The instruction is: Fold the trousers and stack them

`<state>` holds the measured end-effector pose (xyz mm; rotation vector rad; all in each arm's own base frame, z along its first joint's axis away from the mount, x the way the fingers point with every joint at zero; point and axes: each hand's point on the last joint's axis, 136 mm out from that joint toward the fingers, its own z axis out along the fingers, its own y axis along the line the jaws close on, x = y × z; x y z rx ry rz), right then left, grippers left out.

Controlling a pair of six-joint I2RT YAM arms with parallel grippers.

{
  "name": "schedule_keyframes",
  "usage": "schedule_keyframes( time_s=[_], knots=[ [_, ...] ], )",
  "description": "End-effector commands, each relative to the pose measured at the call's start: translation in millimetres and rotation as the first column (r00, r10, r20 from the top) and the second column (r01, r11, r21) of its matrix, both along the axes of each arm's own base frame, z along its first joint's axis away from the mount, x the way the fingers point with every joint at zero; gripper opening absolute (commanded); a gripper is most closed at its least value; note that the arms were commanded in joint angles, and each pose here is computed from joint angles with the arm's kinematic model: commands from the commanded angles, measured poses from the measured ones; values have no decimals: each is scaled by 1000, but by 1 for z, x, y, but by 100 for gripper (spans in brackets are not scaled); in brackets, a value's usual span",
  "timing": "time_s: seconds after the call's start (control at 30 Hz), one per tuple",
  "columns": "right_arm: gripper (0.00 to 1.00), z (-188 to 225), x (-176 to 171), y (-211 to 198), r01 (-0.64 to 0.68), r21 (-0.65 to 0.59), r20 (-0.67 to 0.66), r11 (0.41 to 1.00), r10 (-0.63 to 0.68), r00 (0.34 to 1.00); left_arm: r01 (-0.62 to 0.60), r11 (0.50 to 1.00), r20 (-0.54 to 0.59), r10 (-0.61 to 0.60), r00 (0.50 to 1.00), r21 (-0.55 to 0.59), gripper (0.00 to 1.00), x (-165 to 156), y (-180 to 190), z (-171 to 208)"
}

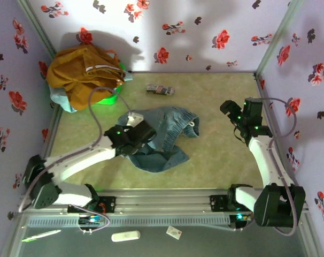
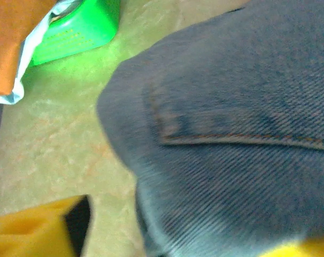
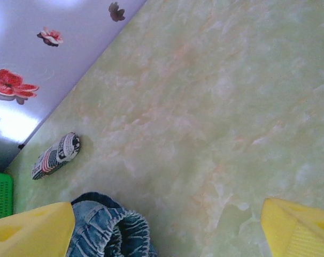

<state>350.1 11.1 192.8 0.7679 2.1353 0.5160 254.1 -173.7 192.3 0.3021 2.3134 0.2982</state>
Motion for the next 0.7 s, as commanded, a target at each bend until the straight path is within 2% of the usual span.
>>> schedule_keyframes(
  time_s=[0.0,0.1,0.27,0.37,0.47,0.57,0.67],
  knots=[
    [91,-10,-16,11,-54,24,-31,998,55,998,-27,995,-12,26,1000,-94,100,-13,9,30],
    [91,-23,-26,11,-45,36,-56,998,47,997,45,996,-40,-48,998,-71,100,-5,-14,51],
    [91,-46,-40,-5,35,-12,-102,999,-36,994,235,972,-86,-234,968,-8,100,33,-119,47],
    [93,-54,-46,-19,84,-60,-140,995,-92,986,336,942,-114,-334,936,3,100,59,-183,29],
    [94,-57,-48,-25,102,-61,-153,993,-110,982,417,908,-156,-406,900,43,100,79,-228,2],
    [95,-57,-50,-30,117,-63,-154,991,-126,980,505,862,-226,-484,845,43,100,85,-259,-32],
    [96,-53,-48,-33,119,-79,-144,990,-129,981,533,842,-248,-500,830,86,100,98,-268,-56]
  ],
)
